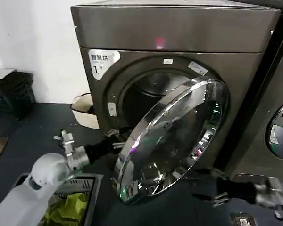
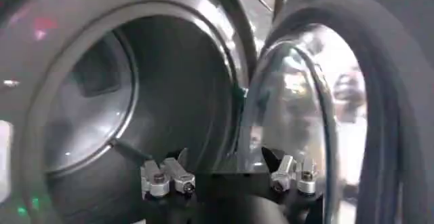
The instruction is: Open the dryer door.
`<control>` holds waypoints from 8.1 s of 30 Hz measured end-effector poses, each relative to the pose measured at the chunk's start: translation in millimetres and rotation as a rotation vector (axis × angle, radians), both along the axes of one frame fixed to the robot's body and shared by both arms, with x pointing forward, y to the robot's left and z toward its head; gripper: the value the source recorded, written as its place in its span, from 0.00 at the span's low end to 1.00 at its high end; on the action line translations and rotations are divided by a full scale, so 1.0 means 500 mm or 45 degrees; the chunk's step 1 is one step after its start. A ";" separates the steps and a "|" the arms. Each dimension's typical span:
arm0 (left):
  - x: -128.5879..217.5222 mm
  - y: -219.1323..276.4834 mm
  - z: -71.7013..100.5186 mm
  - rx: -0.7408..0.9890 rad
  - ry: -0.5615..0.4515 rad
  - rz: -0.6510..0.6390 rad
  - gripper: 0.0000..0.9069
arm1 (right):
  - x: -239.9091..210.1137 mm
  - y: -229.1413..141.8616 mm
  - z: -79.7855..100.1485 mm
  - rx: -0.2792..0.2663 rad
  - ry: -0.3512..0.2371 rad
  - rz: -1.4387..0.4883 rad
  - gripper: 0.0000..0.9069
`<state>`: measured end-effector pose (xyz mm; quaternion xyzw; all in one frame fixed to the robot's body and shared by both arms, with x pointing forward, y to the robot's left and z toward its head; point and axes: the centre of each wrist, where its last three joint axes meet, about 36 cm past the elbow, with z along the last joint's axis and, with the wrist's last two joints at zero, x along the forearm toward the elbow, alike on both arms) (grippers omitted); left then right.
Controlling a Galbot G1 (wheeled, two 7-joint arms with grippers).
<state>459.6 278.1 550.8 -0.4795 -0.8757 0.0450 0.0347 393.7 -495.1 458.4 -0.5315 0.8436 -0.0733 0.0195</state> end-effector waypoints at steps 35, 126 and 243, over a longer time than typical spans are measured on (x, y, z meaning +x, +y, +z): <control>-0.042 -0.247 -0.051 -0.049 -0.138 -0.433 1.00 | -0.418 -0.229 0.217 0.136 -0.523 -2.212 1.00; 0.073 -0.717 -0.163 -0.301 -0.581 -0.388 1.00 | -0.634 -0.237 0.380 -0.221 -0.711 -2.693 1.00; -0.067 0.533 0.090 1.924 0.021 -0.667 1.00 | -0.585 -0.245 0.404 -0.481 -0.794 -2.738 1.00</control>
